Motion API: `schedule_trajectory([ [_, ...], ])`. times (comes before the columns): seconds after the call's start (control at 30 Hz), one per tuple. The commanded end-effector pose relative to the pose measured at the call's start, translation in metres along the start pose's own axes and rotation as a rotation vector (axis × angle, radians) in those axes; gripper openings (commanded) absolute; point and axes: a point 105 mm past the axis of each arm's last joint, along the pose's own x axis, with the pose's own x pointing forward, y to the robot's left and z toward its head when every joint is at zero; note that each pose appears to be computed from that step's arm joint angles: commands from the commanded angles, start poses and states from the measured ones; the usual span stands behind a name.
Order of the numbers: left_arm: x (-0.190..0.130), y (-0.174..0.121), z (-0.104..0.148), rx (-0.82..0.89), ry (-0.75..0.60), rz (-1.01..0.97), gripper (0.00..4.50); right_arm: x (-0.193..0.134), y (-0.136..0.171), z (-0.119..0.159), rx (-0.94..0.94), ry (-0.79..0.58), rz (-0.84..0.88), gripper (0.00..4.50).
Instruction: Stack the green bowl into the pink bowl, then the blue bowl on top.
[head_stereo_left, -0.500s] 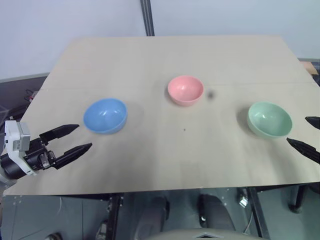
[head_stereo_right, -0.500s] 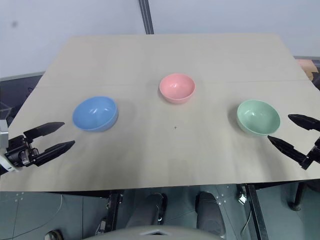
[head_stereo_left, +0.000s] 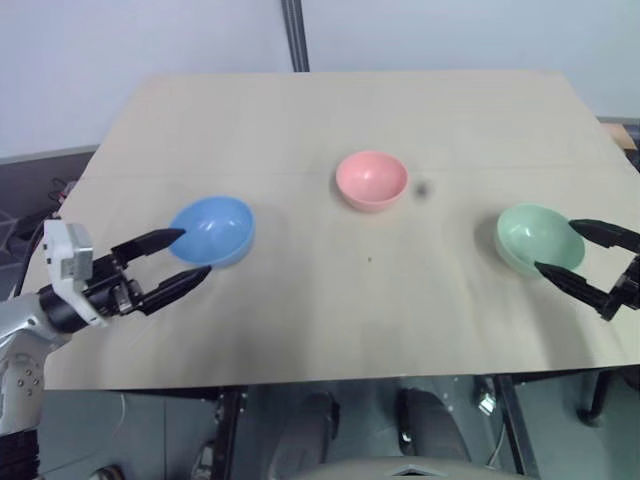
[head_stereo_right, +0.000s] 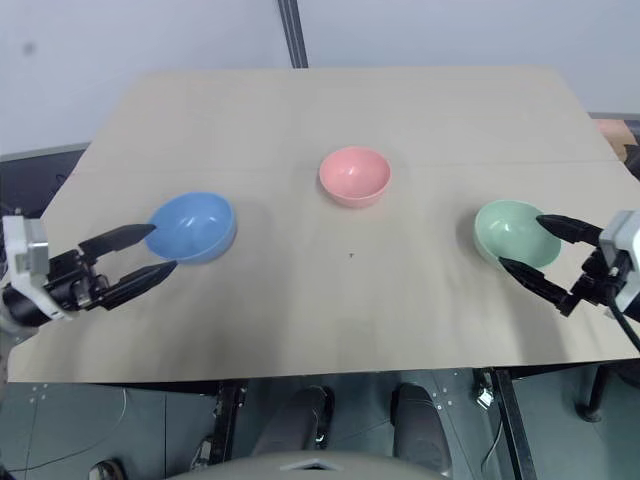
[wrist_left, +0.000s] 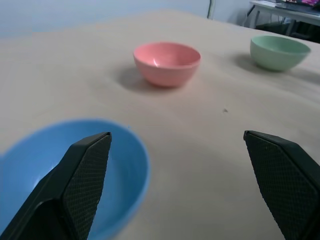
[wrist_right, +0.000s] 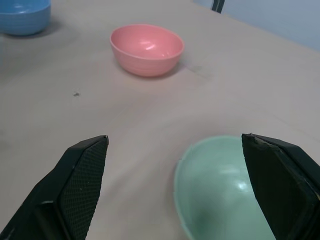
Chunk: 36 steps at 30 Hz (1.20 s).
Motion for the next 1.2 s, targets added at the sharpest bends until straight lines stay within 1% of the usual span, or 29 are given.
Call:
schedule_trajectory([
  [0.03,0.033,-0.004,0.019,0.079,-0.016,-0.021,4.5,0.043,0.011,0.02,-0.103,-0.072,0.092,4.46],
  [0.07,0.039,-0.005,0.022,0.078,-0.021,-0.026,4.5,0.052,0.013,0.022,-0.127,-0.078,0.11,4.46],
  [0.17,0.05,-0.023,0.033,0.035,-0.089,-0.139,4.5,0.107,0.015,0.02,-0.219,-0.047,0.175,4.46],
  [0.27,0.047,-0.034,0.035,0.003,-0.115,-0.227,4.5,0.153,0.016,0.024,-0.259,-0.033,0.215,4.46],
  [0.33,0.043,-0.032,0.036,-0.002,-0.113,-0.215,4.5,0.183,0.017,0.025,-0.282,-0.011,0.241,4.46],
  [0.43,0.035,-0.032,0.038,-0.014,-0.116,-0.189,4.5,0.212,0.021,0.022,-0.342,0.023,0.29,4.46],
  [0.6,0.019,-0.037,0.032,-0.032,-0.089,-0.112,4.5,0.239,0.032,0.015,-0.425,0.065,0.372,4.46],
  [0.63,0.017,-0.038,0.032,-0.033,-0.087,-0.098,4.5,0.242,0.034,0.014,-0.443,0.072,0.387,3.96],
  [0.67,0.015,-0.039,0.031,-0.035,-0.085,-0.085,4.5,0.243,0.036,0.012,-0.46,0.078,0.406,3.79],
  [0.7,0.013,-0.04,0.03,-0.037,-0.084,-0.075,4.5,0.244,0.039,0.011,-0.47,0.083,0.424,3.41],
  [0.73,0.012,-0.042,0.03,-0.04,-0.085,-0.064,4.5,0.246,0.04,0.011,-0.479,0.083,0.435,2.84],
  [0.8,0.01,-0.044,0.029,-0.041,-0.086,-0.05,4.5,0.247,0.042,0.011,-0.502,0.084,0.454,1.97],
  [0.83,0.01,-0.045,0.029,-0.042,-0.087,-0.045,4.5,0.248,0.043,0.011,-0.516,0.084,0.462,1.43],
  [0.93,0.009,-0.047,0.029,-0.048,-0.092,-0.029,4.5,0.25,0.043,0.016,-0.559,0.067,0.454,0.06],
  [1.03,0.009,-0.048,0.027,-0.053,-0.092,-0.016,4.5,0.249,0.044,0.027,-0.614,0.026,0.458,0.02],
  [1.1,0.009,-0.047,0.025,-0.06,-0.088,-0.005,4.5,0.241,0.052,0.035,-0.616,-0.013,0.522,0.02],
  [1.2,0.009,-0.044,0.021,-0.066,-0.08,0.008,4.5,0.215,0.074,0.041,-0.575,-0.052,0.659,0.02],
])
